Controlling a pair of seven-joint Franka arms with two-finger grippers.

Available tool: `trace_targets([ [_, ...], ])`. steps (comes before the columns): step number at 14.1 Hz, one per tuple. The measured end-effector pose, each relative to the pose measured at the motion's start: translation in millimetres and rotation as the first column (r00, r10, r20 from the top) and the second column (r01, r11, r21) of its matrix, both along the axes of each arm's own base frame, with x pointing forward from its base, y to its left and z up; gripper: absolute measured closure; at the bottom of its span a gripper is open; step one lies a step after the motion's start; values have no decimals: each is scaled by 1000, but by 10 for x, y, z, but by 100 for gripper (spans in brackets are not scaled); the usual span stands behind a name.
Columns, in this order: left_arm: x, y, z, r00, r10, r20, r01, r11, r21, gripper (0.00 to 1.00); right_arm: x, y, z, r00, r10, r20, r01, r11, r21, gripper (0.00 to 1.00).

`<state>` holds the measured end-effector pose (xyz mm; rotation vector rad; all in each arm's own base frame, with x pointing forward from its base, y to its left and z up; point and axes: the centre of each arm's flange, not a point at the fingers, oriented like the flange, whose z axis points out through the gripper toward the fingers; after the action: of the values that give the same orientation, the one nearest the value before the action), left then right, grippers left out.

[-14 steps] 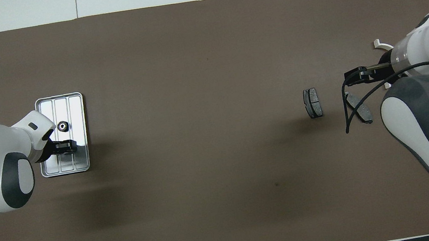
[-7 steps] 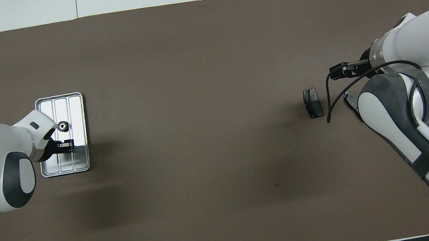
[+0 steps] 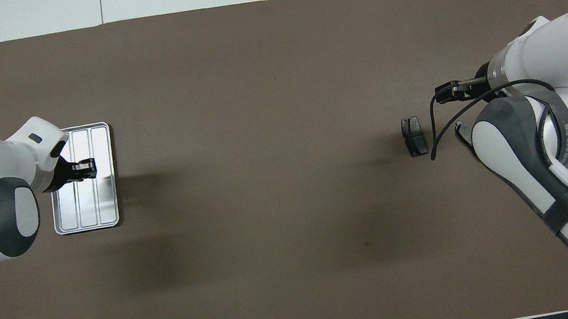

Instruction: Place bearing gear from tray to pile

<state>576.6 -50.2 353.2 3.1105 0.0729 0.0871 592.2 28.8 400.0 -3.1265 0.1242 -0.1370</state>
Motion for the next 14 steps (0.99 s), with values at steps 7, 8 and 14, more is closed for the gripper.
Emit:
trace_targets([
  [7, -101, -2116, -406, 989, 147, -25, -147, 989, -8, 76, 2, -20, 3, 1000, -3, 1, 3, 1000, 0, 0],
  [8, -112, -2324, -430, 987, 159, -24, -159, 987, -10, 76, 3, -34, 3, 1000, -6, 1, 6, 1000, 0, 0],
  [14, -363, -3069, -368, 984, 180, -16, -180, 984, -4, 76, 3, -36, 3, 1000, -6, 1, 6, 1000, 0, 0],
])
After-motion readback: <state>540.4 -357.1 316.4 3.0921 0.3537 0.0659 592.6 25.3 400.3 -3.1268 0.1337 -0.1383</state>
